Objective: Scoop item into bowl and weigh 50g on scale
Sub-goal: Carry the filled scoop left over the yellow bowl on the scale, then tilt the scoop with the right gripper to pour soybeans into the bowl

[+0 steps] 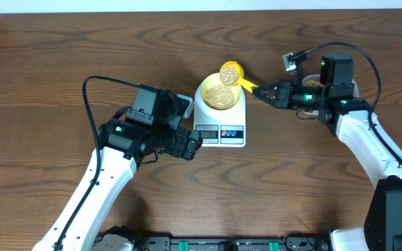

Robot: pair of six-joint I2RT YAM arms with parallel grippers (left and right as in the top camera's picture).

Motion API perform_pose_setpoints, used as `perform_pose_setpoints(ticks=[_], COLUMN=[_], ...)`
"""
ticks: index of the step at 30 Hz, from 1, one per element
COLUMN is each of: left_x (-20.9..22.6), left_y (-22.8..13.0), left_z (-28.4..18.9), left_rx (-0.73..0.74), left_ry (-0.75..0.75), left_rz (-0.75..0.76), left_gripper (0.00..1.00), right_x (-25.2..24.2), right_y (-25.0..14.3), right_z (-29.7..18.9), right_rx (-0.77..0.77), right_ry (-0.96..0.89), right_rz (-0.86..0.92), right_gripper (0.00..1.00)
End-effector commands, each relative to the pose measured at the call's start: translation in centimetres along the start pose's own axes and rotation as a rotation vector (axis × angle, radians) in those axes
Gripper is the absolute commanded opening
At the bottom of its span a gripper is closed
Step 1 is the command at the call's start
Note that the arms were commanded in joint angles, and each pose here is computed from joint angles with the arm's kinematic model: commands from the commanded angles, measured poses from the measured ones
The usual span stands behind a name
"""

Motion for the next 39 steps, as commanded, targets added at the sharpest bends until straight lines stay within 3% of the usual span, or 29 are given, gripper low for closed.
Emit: perform_pose_setpoints(ticks=[1, 22, 39], left_x=[-0.2, -0.2, -0.2], left_y=[-0.2, -0.2, -0.2], left_z=[-0.2, -0.2, -0.2], left_rx=[-0.007, -0.007, -0.007], left_ry=[-0.008, -0.008, -0.008], left_rz=[-0.006, -0.006, -0.006], left_gripper=[0.89, 0.89, 0.89], right_x=[-0.5, -1.9, -1.0], right_y=[0.0, -0.9, -0.2], right_z=[0.5, 3.0, 2.8], right_rx=[-0.01, -0.015, -0.006], right_ry=[-0.033, -0.21, -0.28], right_rz=[-0.093, -0.385, -0.489], right_gripper=[0.01, 0.01, 0.01])
Point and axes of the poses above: each gripper's point midway between its finger pads, its own z axis out along the fingers, its own x axis along the line the jaws close on, y = z × x, the point moved 1 cm from there along -z, back along the fingers, and after that the axes turned 15 degrees about z, right-handed, at the moved point
